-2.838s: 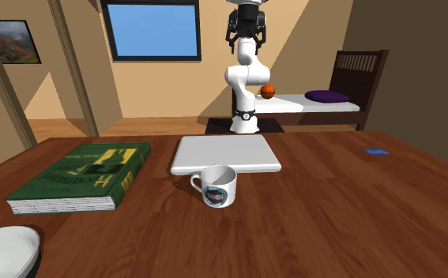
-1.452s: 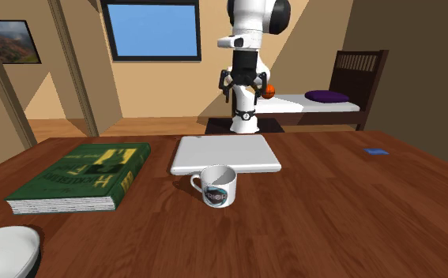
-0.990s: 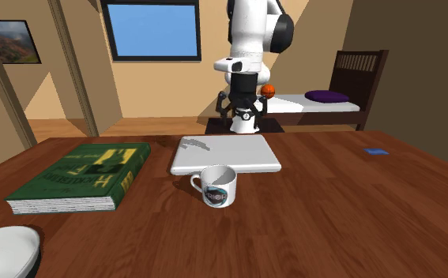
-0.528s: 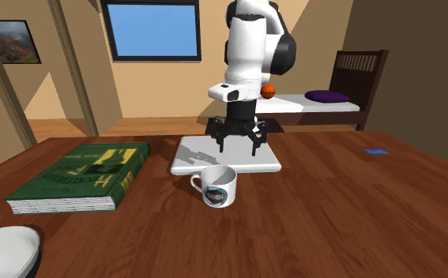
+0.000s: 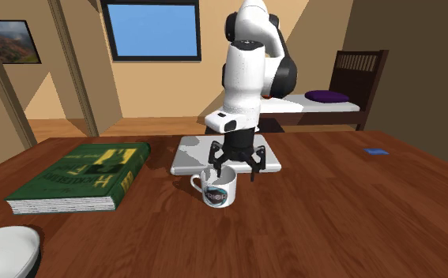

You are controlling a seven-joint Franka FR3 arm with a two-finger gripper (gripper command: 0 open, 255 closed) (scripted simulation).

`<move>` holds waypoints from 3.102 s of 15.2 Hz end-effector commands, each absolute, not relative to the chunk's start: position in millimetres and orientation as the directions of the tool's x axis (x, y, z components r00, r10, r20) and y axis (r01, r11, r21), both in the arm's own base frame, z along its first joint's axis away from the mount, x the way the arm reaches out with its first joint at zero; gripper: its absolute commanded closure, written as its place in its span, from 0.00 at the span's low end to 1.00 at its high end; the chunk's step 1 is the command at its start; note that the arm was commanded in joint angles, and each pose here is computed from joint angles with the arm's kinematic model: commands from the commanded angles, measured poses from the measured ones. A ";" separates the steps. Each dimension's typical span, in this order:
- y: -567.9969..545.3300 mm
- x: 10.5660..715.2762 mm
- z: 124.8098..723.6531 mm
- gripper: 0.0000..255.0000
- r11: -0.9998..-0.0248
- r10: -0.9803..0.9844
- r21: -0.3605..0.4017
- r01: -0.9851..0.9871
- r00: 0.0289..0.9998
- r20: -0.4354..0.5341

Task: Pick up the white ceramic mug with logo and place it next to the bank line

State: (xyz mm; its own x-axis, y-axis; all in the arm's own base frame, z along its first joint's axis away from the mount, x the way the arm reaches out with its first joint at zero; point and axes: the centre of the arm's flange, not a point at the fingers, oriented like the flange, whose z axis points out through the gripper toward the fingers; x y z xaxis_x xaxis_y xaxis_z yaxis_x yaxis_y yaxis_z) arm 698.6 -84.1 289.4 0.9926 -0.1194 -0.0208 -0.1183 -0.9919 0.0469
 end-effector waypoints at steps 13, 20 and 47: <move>-84.6 699.3 265.5 1.00 -0.992 -0.119 0.047 -0.118 0.993 -0.020; -84.6 699.4 265.5 1.00 -0.992 -0.119 0.047 -0.118 0.993 -0.020; -84.6 699.3 402.7 1.00 -0.992 -0.119 0.047 -0.118 0.993 -0.020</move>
State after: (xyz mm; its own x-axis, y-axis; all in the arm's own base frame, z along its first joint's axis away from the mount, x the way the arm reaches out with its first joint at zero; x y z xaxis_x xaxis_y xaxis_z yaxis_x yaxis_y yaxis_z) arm 698.4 -84.7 395.8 0.9926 -0.1195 -0.0200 -0.1185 -0.9919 0.0468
